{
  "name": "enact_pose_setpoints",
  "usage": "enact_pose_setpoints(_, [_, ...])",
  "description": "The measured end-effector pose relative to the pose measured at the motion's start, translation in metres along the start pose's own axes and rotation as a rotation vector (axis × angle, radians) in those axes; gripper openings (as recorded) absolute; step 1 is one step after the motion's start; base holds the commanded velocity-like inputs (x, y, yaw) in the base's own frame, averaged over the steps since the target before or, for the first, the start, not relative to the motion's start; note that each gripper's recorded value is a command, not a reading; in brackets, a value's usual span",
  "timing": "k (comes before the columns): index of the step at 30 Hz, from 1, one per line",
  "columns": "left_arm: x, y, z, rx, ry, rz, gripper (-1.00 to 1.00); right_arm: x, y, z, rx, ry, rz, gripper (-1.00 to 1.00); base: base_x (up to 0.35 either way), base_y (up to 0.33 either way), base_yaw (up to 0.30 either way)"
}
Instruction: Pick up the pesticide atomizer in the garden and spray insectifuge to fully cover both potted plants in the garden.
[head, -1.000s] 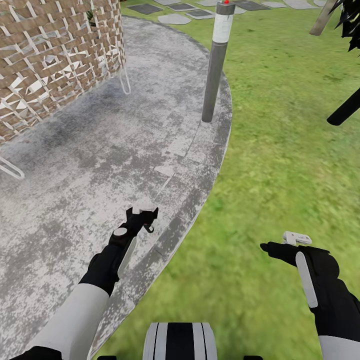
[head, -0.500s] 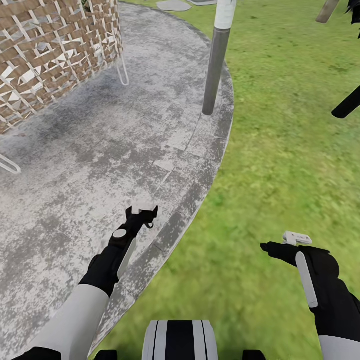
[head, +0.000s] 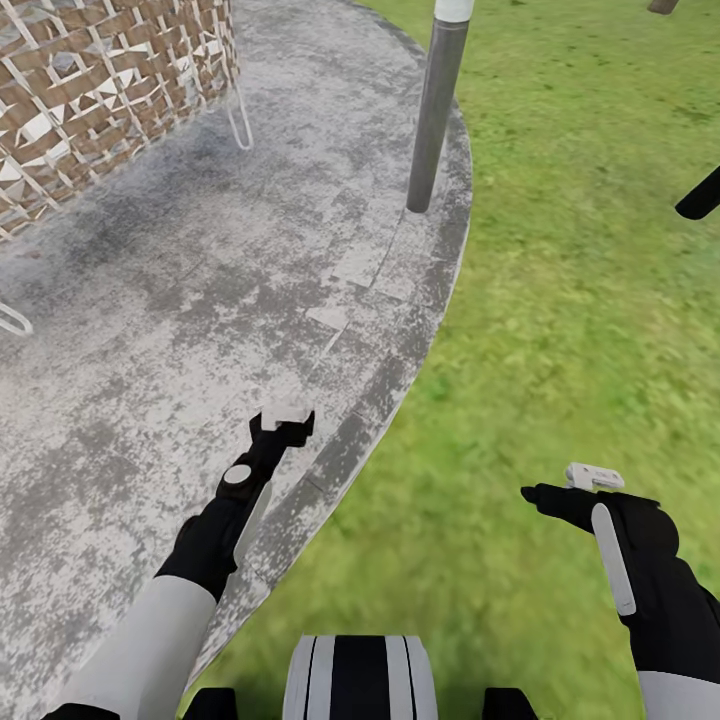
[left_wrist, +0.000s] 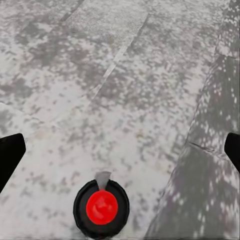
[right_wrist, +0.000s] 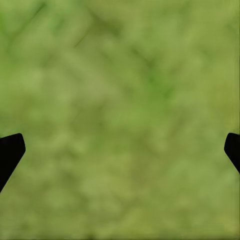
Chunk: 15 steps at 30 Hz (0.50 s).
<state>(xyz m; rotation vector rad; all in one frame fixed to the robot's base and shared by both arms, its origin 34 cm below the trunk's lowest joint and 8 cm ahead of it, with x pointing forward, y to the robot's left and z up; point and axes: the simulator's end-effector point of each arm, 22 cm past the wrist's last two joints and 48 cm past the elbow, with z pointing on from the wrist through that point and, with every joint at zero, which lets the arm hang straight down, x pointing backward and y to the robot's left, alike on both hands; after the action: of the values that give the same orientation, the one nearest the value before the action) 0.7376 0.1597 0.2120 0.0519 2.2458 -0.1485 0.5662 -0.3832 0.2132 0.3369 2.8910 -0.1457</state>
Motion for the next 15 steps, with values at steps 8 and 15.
enact_pose_setpoints(8, [0.024, 0.03, -0.003, -0.062, 0.033, -0.053, 1.0, 0.006, 0.0, 0.006, 0.003, 0.014, -0.001, 1.0, 0.0, 0.0, 0.0])
enact_pose_setpoints(15, [0.048, 0.032, 0.002, -0.067, 0.069, -0.055, 1.0, 0.018, -0.001, 0.019, 0.008, 0.043, -0.005, 1.0, 0.0, 0.0, 0.0])
